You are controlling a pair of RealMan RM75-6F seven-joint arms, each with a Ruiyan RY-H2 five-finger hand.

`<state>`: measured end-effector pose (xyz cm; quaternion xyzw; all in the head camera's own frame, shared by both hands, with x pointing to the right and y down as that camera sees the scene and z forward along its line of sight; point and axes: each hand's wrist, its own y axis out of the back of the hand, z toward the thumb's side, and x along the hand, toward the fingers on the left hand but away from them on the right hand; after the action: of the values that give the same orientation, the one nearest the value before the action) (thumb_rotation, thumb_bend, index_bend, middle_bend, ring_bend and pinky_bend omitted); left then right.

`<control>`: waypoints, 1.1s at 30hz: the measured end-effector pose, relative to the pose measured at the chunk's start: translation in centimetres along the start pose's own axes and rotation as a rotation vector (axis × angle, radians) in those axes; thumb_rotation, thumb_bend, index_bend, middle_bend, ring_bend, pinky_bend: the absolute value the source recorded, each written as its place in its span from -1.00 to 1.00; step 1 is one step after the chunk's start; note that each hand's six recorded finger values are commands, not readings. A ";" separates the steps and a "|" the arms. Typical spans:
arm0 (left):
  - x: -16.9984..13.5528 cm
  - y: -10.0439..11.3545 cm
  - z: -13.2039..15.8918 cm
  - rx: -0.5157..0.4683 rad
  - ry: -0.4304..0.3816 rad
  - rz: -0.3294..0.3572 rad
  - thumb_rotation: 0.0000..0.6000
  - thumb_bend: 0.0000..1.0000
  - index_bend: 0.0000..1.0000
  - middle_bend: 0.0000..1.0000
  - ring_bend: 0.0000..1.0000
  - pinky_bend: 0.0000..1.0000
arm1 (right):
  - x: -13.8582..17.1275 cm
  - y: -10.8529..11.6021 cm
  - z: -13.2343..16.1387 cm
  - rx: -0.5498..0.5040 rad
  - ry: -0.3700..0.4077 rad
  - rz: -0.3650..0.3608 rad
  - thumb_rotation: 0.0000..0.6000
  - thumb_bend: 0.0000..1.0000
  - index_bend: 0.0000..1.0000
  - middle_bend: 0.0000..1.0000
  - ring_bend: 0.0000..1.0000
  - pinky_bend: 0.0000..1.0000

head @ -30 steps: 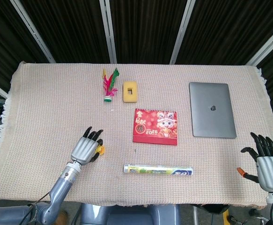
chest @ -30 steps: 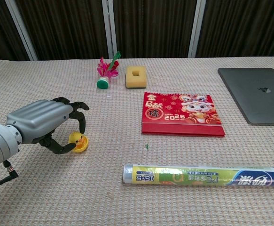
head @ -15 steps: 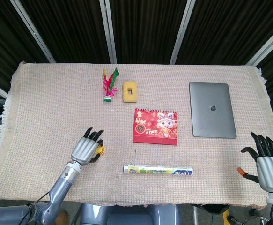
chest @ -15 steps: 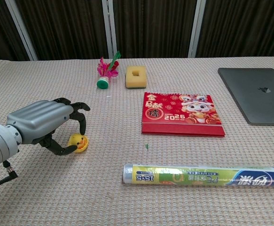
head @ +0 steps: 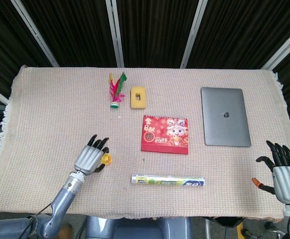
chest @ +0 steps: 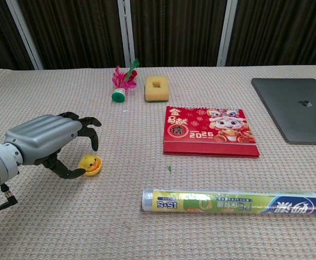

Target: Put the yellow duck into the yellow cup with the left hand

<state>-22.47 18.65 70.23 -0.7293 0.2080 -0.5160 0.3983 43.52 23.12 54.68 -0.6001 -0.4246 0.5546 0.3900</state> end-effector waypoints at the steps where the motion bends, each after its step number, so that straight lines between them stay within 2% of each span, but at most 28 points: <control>1: 0.0 0.2 -0.1 0.001 0.001 0.004 1.00 -0.42 -0.32 -0.88 -0.71 -0.95 | 0.0 0.0 0.0 0.000 0.000 0.000 1.00 -1.00 -0.19 -0.93 -1.00 -1.00; 13: -0.7 4.7 -3.2 0.049 0.014 0.108 1.00 -0.43 -0.39 -0.91 -0.72 -0.95 | 0.0 0.0 0.0 0.004 -0.002 -0.001 1.00 -1.00 -0.19 -0.93 -1.00 -1.00; 22: -2.4 7.7 -5.8 0.002 0.022 0.172 1.00 -0.40 -0.43 -0.92 -0.73 -0.95 | 0.0 0.0 0.1 0.007 0.000 -0.002 1.00 -1.00 -0.18 -0.93 -1.00 -1.00; 27: -4.1 8.6 -7.5 0.014 0.007 0.189 1.00 -0.35 -0.48 -0.92 -0.73 -0.95 | 0.1 -0.1 0.0 0.006 -0.002 -0.001 1.00 -1.00 -0.18 -0.93 -1.00 -1.00; 33: -7.0 8.7 -9.9 0.040 -0.001 0.194 1.00 -0.35 -0.55 -0.94 -0.73 -0.95 | 0.0 -0.1 0.1 0.008 0.002 0.002 1.00 -1.00 -0.19 -0.93 -1.00 -1.00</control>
<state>-33.26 14.82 60.71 -0.6979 0.2672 -0.4787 0.4608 43.45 23.17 54.72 -0.5994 -0.4216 0.5561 0.3922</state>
